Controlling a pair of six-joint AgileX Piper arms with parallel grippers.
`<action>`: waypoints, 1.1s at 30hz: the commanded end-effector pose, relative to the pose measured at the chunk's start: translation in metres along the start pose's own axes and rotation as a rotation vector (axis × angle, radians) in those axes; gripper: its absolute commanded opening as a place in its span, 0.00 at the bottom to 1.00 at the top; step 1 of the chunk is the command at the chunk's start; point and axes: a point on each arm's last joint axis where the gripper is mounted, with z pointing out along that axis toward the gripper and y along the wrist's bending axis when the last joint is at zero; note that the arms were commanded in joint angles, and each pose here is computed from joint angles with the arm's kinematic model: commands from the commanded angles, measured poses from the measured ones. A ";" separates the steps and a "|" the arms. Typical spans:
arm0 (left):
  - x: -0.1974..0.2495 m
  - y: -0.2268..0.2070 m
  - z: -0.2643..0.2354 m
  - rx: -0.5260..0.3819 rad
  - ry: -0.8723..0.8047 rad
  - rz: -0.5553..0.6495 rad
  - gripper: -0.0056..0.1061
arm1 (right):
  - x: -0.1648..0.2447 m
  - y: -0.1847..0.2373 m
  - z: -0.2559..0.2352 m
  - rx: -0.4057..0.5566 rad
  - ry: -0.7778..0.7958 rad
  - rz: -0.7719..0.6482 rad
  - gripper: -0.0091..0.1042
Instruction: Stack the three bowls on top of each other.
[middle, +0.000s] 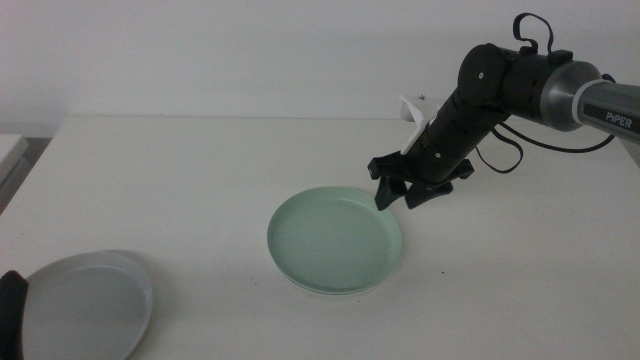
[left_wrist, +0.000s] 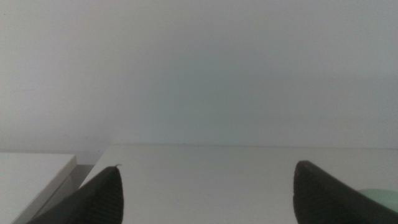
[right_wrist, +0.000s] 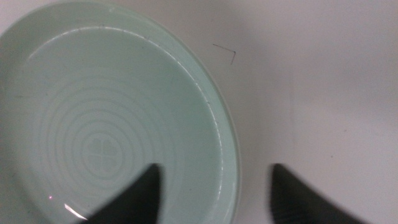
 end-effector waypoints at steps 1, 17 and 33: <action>-0.001 0.000 0.000 0.001 -0.012 0.000 0.89 | 0.002 0.001 -0.002 0.011 0.010 -0.020 0.55; -0.001 0.000 0.000 0.001 -0.012 0.000 0.89 | 0.076 0.019 -0.265 0.154 -0.574 -0.163 0.90; -0.001 0.000 0.000 0.001 -0.012 0.002 0.89 | 0.246 0.056 -0.329 0.077 -0.746 -0.343 0.90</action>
